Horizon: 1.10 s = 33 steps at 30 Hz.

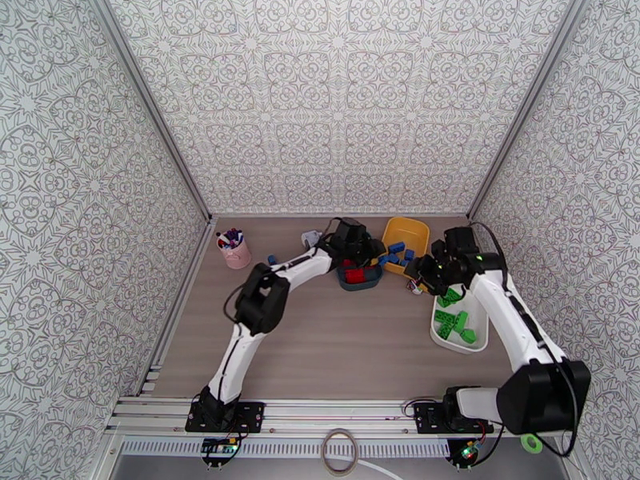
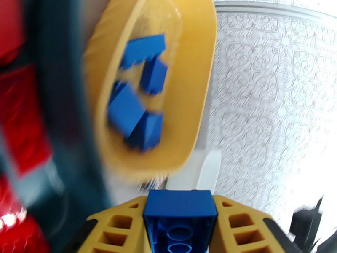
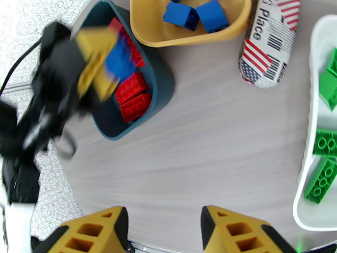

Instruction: Sort the legos into containers by color

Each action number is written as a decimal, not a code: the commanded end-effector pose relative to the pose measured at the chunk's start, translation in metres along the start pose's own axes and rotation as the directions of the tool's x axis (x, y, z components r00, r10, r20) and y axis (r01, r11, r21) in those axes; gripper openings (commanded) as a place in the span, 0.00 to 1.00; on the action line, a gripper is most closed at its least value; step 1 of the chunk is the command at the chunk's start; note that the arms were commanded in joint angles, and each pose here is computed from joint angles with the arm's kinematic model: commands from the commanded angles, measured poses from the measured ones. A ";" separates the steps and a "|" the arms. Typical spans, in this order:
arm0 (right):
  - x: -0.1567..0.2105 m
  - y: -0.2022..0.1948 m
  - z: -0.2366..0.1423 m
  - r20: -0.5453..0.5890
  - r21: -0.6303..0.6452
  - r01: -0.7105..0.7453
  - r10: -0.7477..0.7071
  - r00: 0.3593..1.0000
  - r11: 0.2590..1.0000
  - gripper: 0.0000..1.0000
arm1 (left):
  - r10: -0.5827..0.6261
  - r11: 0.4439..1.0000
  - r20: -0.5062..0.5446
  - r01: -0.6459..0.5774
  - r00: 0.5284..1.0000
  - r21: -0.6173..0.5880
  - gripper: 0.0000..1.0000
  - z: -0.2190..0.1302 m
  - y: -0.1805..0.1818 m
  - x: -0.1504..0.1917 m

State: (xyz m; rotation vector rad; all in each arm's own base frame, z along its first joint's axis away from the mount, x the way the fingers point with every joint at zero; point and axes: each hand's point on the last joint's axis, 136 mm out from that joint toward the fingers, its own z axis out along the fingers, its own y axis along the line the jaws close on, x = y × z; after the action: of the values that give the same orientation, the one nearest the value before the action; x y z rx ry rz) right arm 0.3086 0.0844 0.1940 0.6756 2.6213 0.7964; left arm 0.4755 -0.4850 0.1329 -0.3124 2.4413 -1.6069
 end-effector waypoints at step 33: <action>0.020 0.069 0.045 -0.101 -0.037 0.197 -0.200 0.975 0.980 0.58 | 0.360 0.577 0.155 -0.089 0.920 -0.812 0.95 -0.290 0.065 -0.039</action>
State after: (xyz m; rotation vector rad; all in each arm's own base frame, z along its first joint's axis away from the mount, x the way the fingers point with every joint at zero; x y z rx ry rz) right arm 0.3187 0.1486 0.1808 0.4244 2.7565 0.8252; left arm 0.4490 -0.2473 0.2285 -0.3136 2.5027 -0.5300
